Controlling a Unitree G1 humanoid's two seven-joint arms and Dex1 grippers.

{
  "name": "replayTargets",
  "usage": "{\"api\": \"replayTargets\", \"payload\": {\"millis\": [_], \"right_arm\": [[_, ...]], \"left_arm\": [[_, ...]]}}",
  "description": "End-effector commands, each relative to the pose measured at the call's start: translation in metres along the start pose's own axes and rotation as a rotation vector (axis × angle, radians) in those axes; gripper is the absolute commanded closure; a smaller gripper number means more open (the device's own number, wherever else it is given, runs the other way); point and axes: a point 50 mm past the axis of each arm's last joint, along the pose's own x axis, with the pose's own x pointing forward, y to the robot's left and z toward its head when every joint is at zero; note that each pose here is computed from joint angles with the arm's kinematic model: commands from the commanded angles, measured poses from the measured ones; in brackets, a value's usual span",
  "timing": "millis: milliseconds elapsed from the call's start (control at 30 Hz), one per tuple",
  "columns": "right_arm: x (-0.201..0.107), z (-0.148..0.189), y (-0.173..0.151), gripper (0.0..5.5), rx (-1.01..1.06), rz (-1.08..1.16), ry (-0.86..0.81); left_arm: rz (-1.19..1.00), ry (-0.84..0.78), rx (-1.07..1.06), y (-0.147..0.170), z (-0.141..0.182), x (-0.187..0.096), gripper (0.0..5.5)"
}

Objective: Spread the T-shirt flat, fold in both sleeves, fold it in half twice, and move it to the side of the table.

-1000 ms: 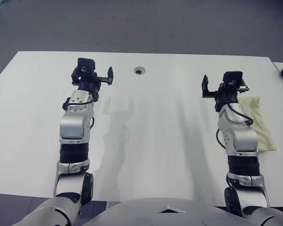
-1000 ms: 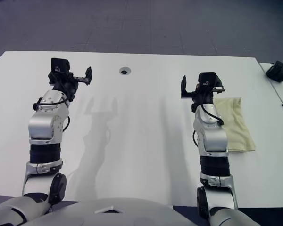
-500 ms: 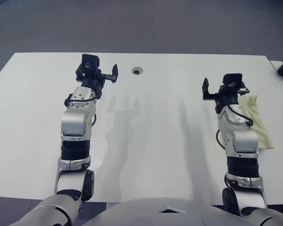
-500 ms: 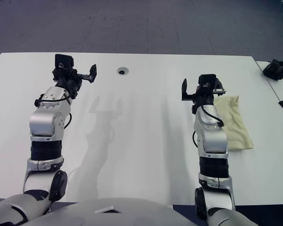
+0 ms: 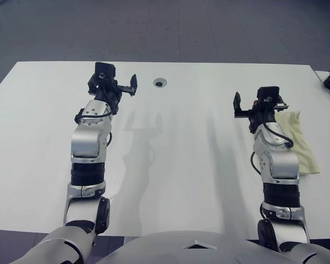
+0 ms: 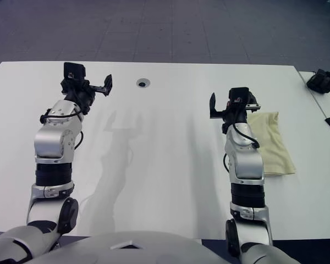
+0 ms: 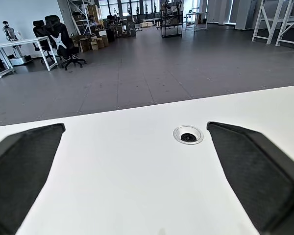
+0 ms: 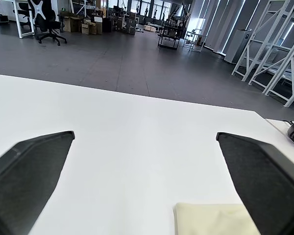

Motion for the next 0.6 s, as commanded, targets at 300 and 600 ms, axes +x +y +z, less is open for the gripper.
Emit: {"api": "replayTargets", "payload": {"millis": [300, 600], "right_arm": [[0.0064, 0.0028, 0.0047, 0.11, -0.008, 0.036, -0.001], [0.0067, 0.003, 0.0053, 0.11, -0.01, 0.039, -0.001]], "left_arm": [[0.032, 0.014, -0.006, 0.0024, -0.0038, -0.0022, 0.12], [0.038, 0.016, -0.01, 0.0028, -0.0041, -0.0009, 0.12]]}}
